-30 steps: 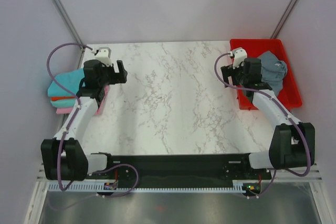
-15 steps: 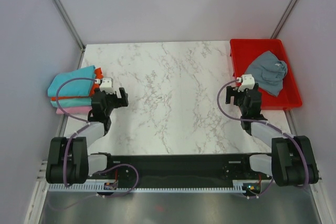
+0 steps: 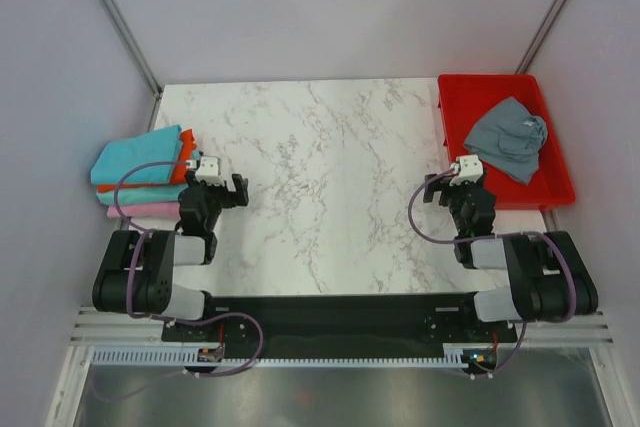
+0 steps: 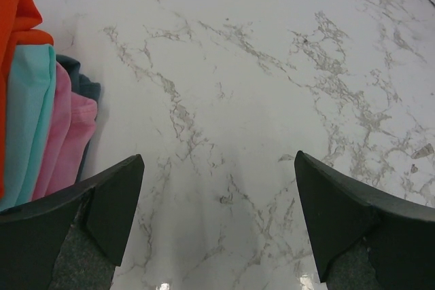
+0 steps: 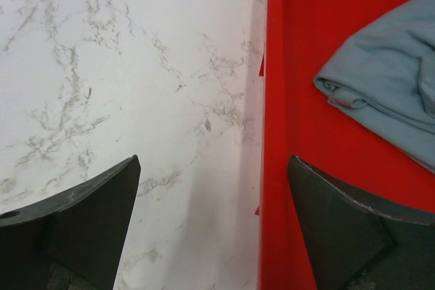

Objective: Fold and stack the t-shirts
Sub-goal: Neatly place the folded tshirt to the corner

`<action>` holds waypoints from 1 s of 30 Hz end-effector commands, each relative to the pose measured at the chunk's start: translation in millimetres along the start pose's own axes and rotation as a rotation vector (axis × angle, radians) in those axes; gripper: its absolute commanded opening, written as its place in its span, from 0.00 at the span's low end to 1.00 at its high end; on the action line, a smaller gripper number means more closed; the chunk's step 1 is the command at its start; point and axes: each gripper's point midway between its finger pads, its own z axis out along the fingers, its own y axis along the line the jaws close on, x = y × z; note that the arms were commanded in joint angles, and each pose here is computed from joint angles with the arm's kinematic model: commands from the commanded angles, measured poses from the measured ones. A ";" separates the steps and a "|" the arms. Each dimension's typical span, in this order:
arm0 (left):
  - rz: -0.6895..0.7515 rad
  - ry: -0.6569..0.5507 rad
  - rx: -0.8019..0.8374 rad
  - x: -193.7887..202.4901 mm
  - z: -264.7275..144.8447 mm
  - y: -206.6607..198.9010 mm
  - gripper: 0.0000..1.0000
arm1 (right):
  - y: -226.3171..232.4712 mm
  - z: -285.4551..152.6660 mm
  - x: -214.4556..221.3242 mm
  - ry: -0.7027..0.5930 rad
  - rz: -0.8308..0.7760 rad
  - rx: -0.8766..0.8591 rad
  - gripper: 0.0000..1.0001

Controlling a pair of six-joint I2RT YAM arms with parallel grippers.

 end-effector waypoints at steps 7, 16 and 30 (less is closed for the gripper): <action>0.072 -0.109 0.011 -25.6 2.8 -4.9 0.99 | 2.7 16.6 0.0 -0.053 0.032 -0.033 0.98; 0.066 -0.103 0.003 -25.3 2.8 -3.2 0.99 | 3.0 16.3 -4.4 -0.075 0.036 -0.041 0.98; 0.095 -0.128 0.104 -20.7 -8.6 -16.8 0.99 | 5.8 13.6 -4.5 -0.085 0.031 -0.063 0.98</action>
